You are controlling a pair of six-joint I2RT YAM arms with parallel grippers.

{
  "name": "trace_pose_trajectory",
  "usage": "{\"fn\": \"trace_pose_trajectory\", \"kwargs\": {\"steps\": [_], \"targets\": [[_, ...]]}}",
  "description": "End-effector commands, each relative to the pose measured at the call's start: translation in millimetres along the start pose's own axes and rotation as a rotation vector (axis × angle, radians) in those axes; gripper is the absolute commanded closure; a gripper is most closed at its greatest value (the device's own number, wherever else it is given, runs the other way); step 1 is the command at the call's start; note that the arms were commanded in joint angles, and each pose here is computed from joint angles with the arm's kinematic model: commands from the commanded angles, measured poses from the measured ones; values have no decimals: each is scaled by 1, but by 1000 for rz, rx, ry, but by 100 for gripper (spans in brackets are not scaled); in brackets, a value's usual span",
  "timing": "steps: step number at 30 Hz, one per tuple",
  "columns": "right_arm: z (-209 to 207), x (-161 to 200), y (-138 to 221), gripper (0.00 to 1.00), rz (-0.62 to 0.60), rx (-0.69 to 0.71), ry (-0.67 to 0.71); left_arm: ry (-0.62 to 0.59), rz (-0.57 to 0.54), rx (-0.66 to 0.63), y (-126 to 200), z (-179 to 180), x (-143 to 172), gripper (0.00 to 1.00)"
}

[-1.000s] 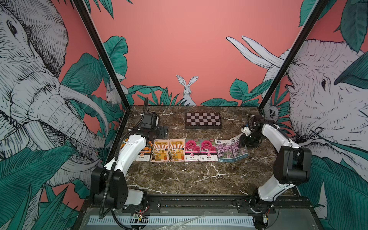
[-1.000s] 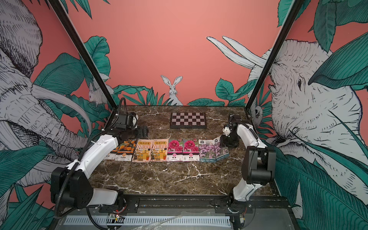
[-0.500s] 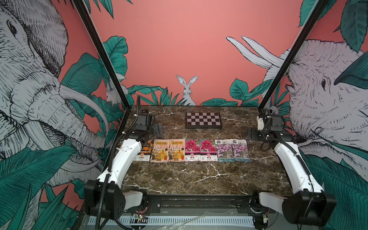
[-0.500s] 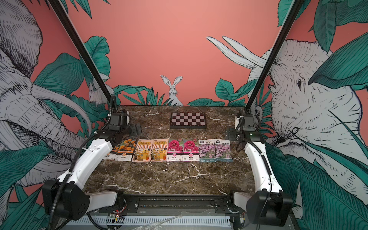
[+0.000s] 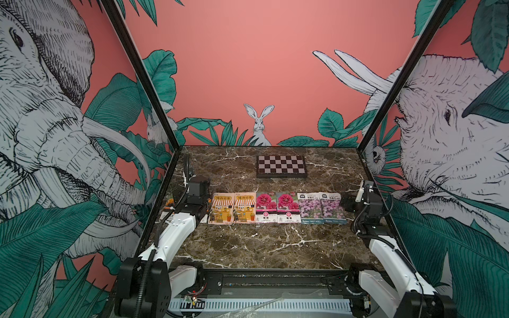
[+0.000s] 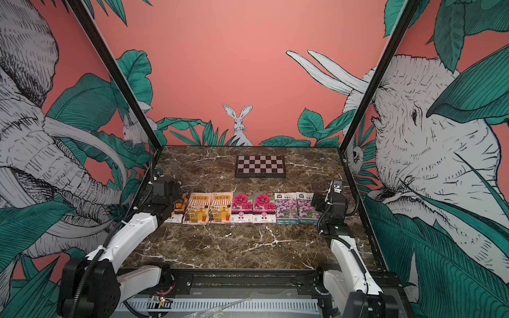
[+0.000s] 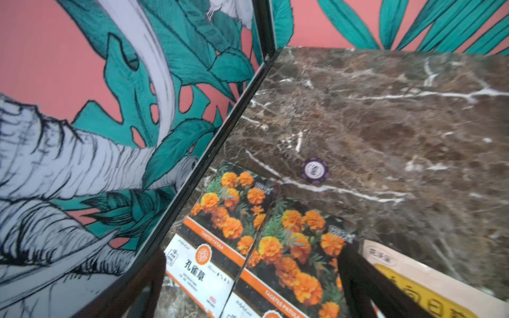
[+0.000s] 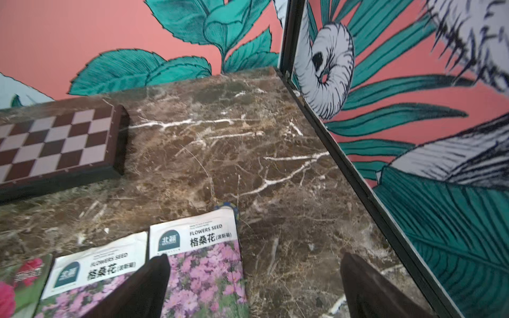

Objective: Arrange the seed packets in a row
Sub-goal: Reset both arms

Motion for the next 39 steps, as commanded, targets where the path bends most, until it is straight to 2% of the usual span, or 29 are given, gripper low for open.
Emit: {"fn": "trace_pose_trajectory", "kwargs": {"steps": [1, 3, 6, 11, 18, 29, 37, 39], "targets": [[-8, -12, -8, 2, -92, 74, -46, 43, -67, -45, -6, 14, -9, 1], [-4, -2, -17, 1, -78, 68, -27, 48, -43, -27, -16, 17, 1, 1], [3, 5, -26, 1, -105, 52, -24, 38, -14, 65, -28, 14, 14, 1], [13, 7, -39, 1, -148, -1, 1, 1, -117, 276, -25, -4, 25, 1], [21, 3, -52, 1, -190, -38, 37, -37, -211, 461, -19, -19, 39, 1], [40, 13, -71, 1, -227, -125, 66, -53, -234, 604, -27, -42, 48, 1], [41, 11, -80, 1, -165, -127, 76, -53, -216, 576, -46, -48, 57, 0], [43, 10, -81, 1, -148, -107, 96, -62, -155, 547, -50, -48, 59, 0]]}}
Point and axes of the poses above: each gripper's point midway between its finger pads, its own y axis back along the fingers, its own z axis along the line the jaws close on, x = y × z, the point moved 5 cm from there along y, back along the fingers, and after that the axes turned 15 degrees about y, right-handed, at the moved point
